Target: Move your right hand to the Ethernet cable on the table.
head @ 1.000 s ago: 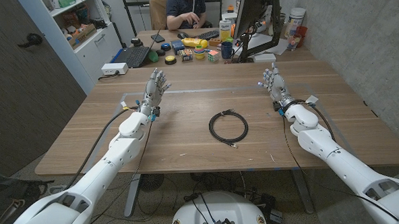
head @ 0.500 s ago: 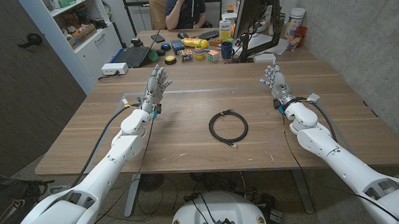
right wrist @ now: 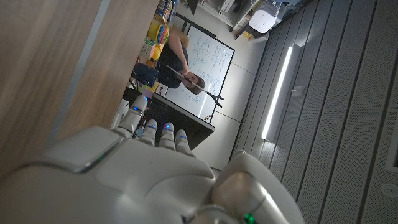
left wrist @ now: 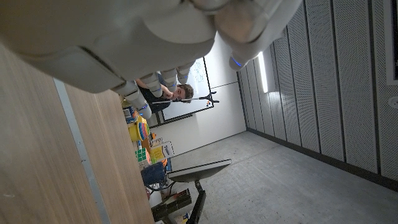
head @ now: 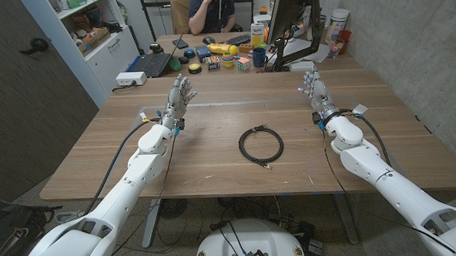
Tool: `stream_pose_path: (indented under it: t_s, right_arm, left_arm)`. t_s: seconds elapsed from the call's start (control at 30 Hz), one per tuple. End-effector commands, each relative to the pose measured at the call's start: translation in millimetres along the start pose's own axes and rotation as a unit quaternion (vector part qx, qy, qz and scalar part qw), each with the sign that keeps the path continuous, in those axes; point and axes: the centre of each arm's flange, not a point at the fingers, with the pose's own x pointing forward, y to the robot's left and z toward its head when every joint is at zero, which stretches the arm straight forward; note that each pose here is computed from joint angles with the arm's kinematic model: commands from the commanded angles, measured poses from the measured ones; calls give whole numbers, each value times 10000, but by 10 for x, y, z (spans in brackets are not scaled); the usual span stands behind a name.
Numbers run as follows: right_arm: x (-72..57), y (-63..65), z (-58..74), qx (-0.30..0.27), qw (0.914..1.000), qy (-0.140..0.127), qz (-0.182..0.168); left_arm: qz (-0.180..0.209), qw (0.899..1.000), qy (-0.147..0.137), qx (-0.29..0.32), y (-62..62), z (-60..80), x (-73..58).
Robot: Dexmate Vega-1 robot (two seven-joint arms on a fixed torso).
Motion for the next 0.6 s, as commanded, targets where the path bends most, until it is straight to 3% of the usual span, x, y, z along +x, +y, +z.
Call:
stream_pose_path:
  t_s: [0.03,0.4,0.6]
  right_arm:
    - [-101,95,298,-389,9963,-742,-173]
    - [-253,202,457,-969,9837,-1424,-510]
    - [-325,271,495,-1324,9771,-1598,-479]
  left_arm:
    - [-61,10000,13,30,4,4,19]
    - [-94,9999,6,41,0,22,21]
    - [-96,9999,3,51,2,29,-3]
